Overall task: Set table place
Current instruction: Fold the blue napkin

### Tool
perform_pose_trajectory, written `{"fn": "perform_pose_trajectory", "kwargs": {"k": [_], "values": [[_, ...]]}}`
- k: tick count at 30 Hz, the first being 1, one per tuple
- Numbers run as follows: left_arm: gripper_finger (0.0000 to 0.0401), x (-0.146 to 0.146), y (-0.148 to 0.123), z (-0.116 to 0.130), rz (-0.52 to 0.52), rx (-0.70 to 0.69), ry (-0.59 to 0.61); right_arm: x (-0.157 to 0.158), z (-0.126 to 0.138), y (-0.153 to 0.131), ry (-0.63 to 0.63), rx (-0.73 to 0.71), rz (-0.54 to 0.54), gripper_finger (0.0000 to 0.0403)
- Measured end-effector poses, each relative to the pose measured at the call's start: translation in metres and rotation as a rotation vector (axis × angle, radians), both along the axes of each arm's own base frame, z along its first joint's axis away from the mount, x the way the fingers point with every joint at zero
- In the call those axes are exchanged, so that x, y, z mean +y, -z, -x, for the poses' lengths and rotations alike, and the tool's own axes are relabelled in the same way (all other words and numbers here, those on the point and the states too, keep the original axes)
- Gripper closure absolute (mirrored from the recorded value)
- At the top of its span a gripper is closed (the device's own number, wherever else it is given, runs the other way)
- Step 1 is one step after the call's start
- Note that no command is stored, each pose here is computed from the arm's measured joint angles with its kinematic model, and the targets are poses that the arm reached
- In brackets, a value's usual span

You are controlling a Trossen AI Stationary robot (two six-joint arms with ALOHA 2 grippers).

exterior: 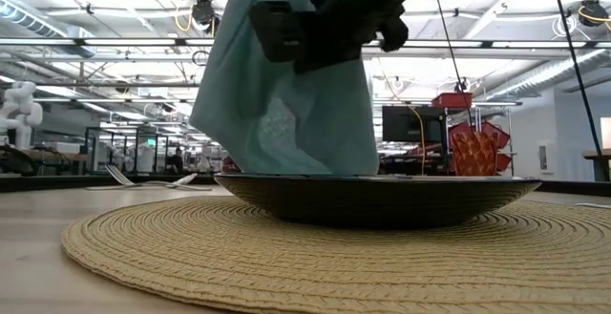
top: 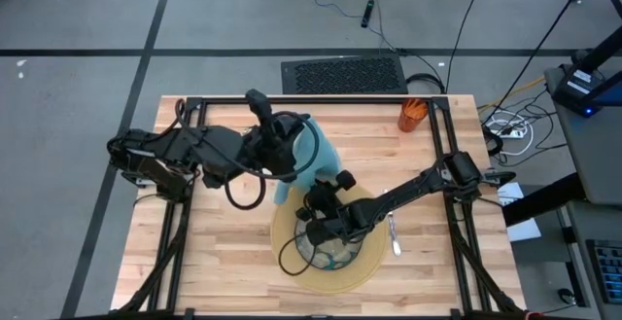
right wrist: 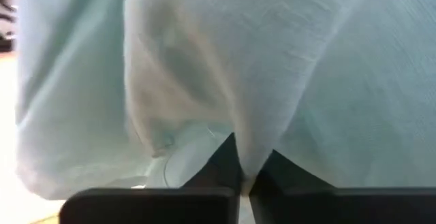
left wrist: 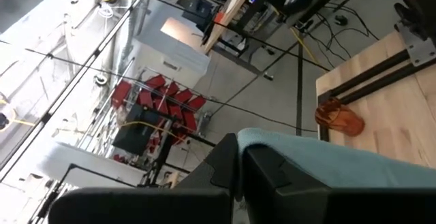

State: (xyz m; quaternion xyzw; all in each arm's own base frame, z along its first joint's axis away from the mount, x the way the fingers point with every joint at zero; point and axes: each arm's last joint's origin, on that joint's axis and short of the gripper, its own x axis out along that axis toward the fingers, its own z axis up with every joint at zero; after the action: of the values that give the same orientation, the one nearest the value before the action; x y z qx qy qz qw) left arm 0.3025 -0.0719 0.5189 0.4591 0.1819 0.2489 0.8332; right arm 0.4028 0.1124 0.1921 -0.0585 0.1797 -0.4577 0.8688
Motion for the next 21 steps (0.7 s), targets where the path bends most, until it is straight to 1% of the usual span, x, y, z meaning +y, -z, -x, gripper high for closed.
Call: {"fn": "perform_pose_trajectory", "kwargs": {"k": [4,7,9,12,15,18,21], "values": [[0.0401,0.001,0.002,0.001,-0.033,0.038,-0.039,0.02,0.01,-0.013,-0.058,0.004,0.02,0.0402],[0.0401,0.002,0.005,0.002,-0.046,0.072,-0.051,0.039,0.024,-0.035,-0.115,-0.018,0.035,0.0403],[0.0401,0.002,0.008,0.003,-0.06,0.103,-0.069,0.053,0.038,-0.056,-0.157,-0.037,0.05,0.0403],[0.0401,0.001,0.01,0.009,-0.076,0.144,-0.087,0.069,0.064,-0.093,-0.228,-0.088,0.045,0.0403],[0.0401,-0.002,0.007,0.02,-0.07,0.145,-0.088,0.081,0.096,-0.124,-0.3,-0.128,0.024,0.0403],[0.0401,-0.01,0.002,0.031,-0.059,0.123,-0.062,0.085,0.129,-0.151,-0.371,-0.145,0.001,0.0403],[0.0401,-0.017,-0.004,0.046,-0.061,0.1,-0.054,0.078,0.164,-0.178,-0.426,-0.174,-0.028,0.0403]]}}
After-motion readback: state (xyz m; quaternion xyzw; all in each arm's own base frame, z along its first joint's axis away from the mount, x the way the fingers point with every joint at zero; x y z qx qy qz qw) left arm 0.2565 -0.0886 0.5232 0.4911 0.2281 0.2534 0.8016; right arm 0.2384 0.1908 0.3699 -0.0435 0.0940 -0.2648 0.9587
